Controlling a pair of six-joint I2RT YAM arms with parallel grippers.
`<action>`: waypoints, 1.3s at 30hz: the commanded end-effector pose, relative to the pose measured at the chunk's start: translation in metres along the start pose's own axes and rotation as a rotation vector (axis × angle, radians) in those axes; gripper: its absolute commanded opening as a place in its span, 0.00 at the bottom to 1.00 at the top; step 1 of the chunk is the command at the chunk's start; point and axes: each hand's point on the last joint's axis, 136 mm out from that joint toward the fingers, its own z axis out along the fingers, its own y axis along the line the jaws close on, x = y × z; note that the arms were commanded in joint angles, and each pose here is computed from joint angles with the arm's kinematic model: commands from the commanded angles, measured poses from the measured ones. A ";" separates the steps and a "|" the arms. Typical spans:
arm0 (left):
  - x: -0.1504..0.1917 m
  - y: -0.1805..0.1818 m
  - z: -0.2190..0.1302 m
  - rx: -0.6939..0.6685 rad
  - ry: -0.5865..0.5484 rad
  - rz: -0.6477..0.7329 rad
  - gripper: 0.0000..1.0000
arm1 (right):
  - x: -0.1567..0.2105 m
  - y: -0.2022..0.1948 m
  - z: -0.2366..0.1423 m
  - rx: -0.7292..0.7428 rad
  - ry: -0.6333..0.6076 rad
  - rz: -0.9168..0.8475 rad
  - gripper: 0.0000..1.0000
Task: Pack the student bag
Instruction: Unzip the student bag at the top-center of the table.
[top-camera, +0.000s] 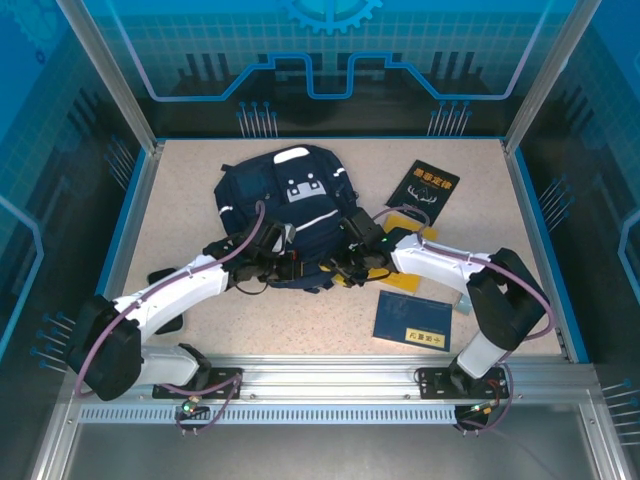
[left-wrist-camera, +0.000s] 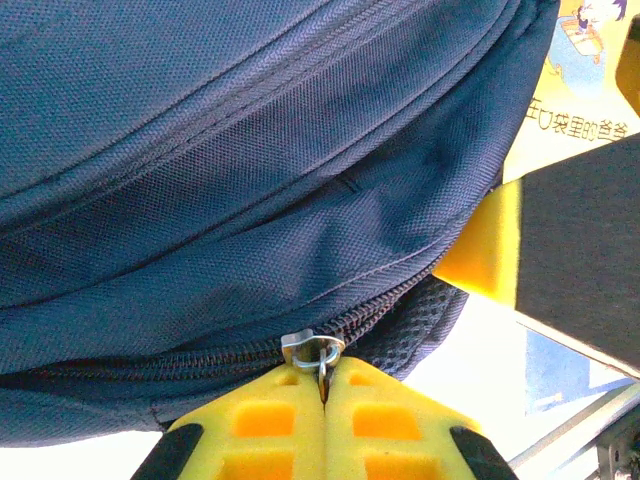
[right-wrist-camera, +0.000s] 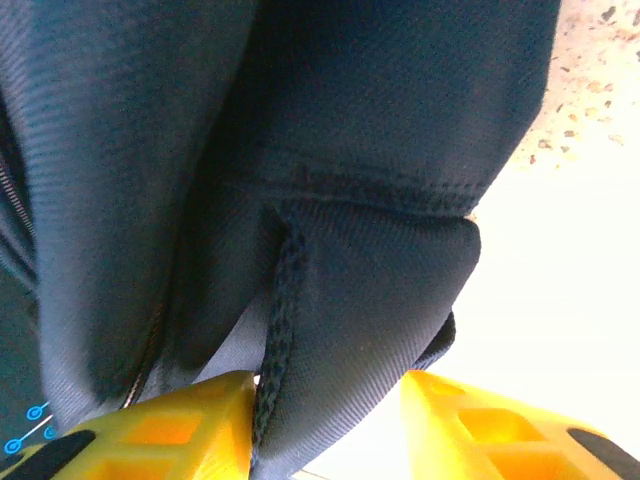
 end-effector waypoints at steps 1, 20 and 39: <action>-0.019 -0.023 -0.009 0.066 -0.050 0.054 0.00 | -0.004 -0.008 0.013 0.044 -0.003 0.003 0.31; 0.002 0.090 -0.041 -0.420 0.063 0.034 0.00 | -0.063 -0.050 -0.035 0.304 -0.312 -0.137 0.00; -0.071 0.168 -0.041 -0.617 -0.062 -0.152 0.00 | -0.059 -0.033 -0.016 0.167 -0.220 -0.226 0.00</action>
